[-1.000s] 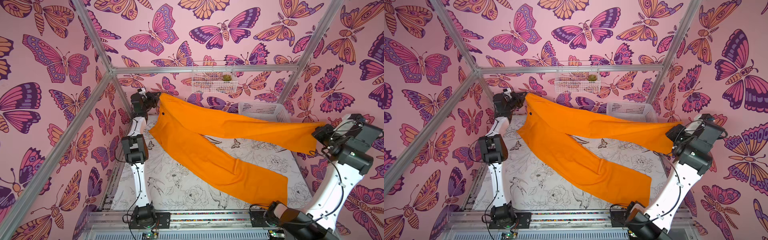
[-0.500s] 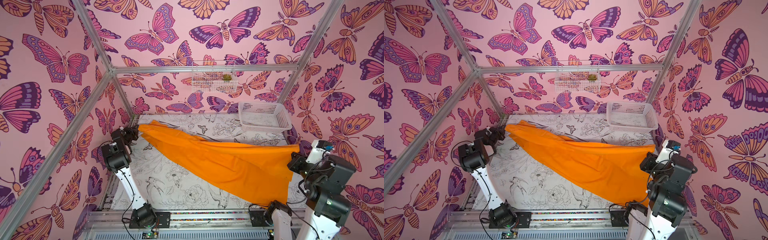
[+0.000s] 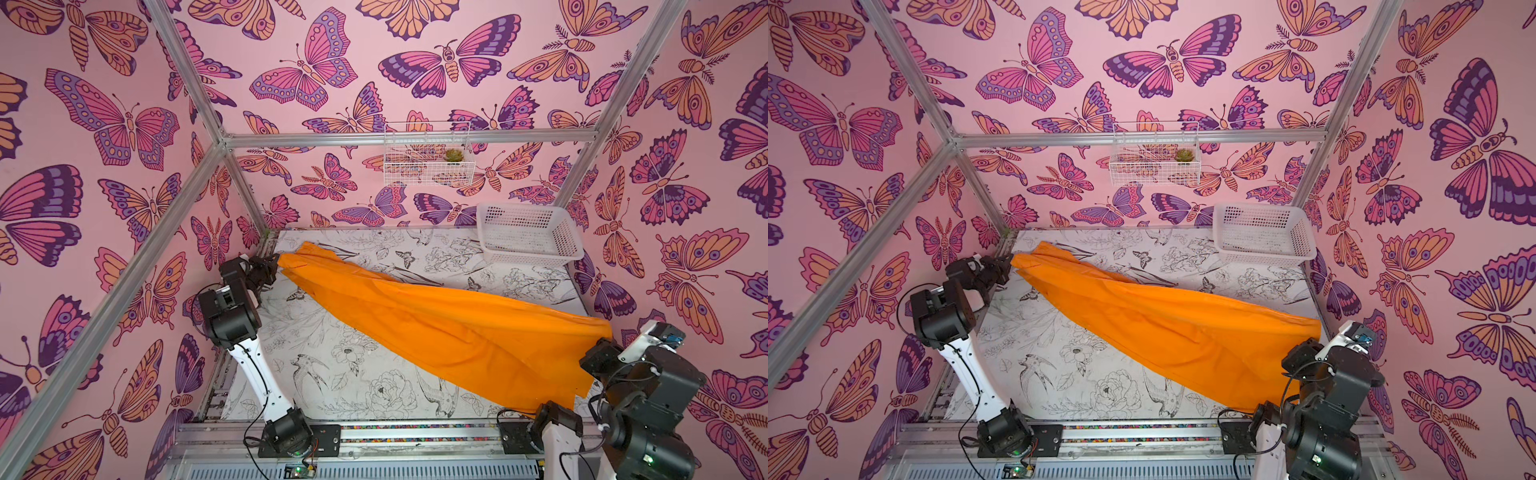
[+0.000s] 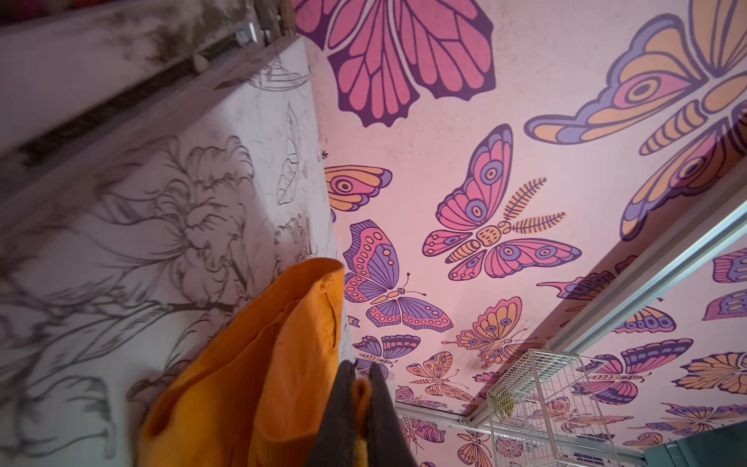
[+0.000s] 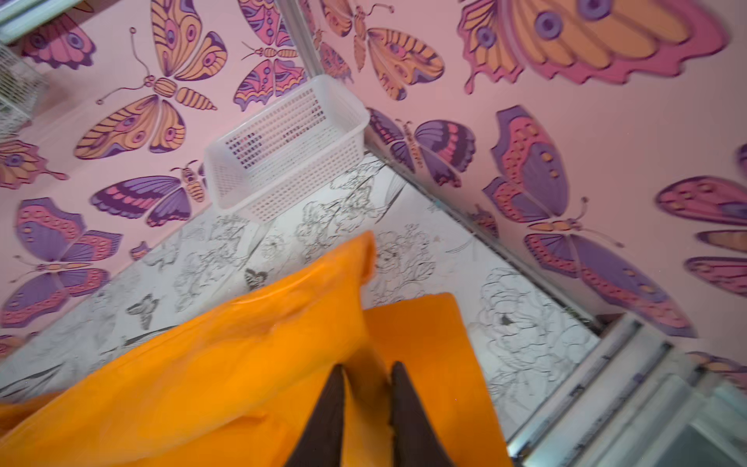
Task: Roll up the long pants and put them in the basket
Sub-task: Fold the long pant at the center of the board.
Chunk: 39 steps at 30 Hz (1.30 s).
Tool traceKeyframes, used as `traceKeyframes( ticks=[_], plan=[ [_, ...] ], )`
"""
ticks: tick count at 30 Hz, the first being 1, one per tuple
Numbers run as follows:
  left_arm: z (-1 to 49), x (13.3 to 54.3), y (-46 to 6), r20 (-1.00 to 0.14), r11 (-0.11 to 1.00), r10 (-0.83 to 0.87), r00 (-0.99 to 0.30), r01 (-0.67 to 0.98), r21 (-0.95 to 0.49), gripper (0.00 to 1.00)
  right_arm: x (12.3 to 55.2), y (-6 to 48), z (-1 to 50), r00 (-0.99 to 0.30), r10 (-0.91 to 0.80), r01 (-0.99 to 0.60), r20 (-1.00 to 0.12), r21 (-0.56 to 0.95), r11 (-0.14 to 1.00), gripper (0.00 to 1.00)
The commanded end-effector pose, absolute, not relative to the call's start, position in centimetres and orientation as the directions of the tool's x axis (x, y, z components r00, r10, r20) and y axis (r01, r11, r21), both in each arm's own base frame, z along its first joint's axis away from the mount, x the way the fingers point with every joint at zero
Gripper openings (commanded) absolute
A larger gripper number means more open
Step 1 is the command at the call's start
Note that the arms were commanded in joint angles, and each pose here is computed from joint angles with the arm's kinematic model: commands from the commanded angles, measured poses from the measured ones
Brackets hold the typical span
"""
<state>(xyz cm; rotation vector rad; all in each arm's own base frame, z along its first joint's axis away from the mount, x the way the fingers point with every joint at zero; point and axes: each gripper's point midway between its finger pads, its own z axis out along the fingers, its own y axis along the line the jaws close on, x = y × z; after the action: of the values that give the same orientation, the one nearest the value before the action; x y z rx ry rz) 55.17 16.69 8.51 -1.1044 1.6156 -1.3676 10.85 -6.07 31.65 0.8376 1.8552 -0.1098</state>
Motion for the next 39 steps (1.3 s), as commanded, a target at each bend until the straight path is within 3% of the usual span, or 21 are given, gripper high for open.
traceKeyframes(
  ticks=[1, 6, 10, 13, 17, 22, 33, 39],
  plan=[
    [8.0, 54.1, 18.4, -0.020, 0.082, -0.944, -0.330, -0.176, -0.981, 0.00, 8.3, -7.8, 33.1, -0.052, 0.480, 0.692, -0.876, 0.316, 0.650, 0.32],
    [7.4, 53.7, 19.1, -0.011, 0.078, -0.949, -0.316, -0.202, -0.976, 0.00, 9.2, -7.2, 34.3, -0.012, 0.477, 0.635, -0.879, 0.361, 0.682, 0.37],
    [8.2, 54.0, 19.6, -0.015, 0.079, -0.948, -0.317, -0.188, -0.979, 0.00, 13.7, -4.7, 33.9, -0.118, 0.510, 0.442, -0.852, 0.415, 0.795, 0.33],
    [9.6, 54.2, 19.6, -0.026, 0.077, -0.946, -0.324, -0.145, -0.986, 0.07, 16.4, -3.2, 32.5, -0.230, 0.548, 0.332, -0.804, 0.464, 0.821, 0.27],
    [12.3, 54.3, 19.5, -0.081, 0.115, -0.938, -0.336, -0.082, -0.990, 0.28, 18.2, -2.1, 31.0, -0.311, 0.554, 0.255, -0.772, 0.494, 0.831, 0.27],
    [15.9, 54.1, 19.0, -0.141, 0.151, -0.922, -0.361, 0.000, -0.989, 0.39, 18.2, -1.6, 30.7, -0.358, 0.486, 0.211, -0.797, 0.438, 0.874, 0.29],
    [22.0, 52.3, 17.8, -0.284, 0.292, -0.883, -0.375, 0.036, -0.956, 0.43, 22.6, -1.1, 34.6, -0.473, 0.440, 0.085, -0.763, 0.458, 0.885, 0.32],
    [23.0, 51.8, 16.3, -0.316, 0.336, -0.862, -0.397, 0.021, -0.942, 0.43, 24.5, 1.1, 36.4, -0.567, 0.263, -0.010, -0.780, 0.326, 0.945, 0.35]
  ],
)
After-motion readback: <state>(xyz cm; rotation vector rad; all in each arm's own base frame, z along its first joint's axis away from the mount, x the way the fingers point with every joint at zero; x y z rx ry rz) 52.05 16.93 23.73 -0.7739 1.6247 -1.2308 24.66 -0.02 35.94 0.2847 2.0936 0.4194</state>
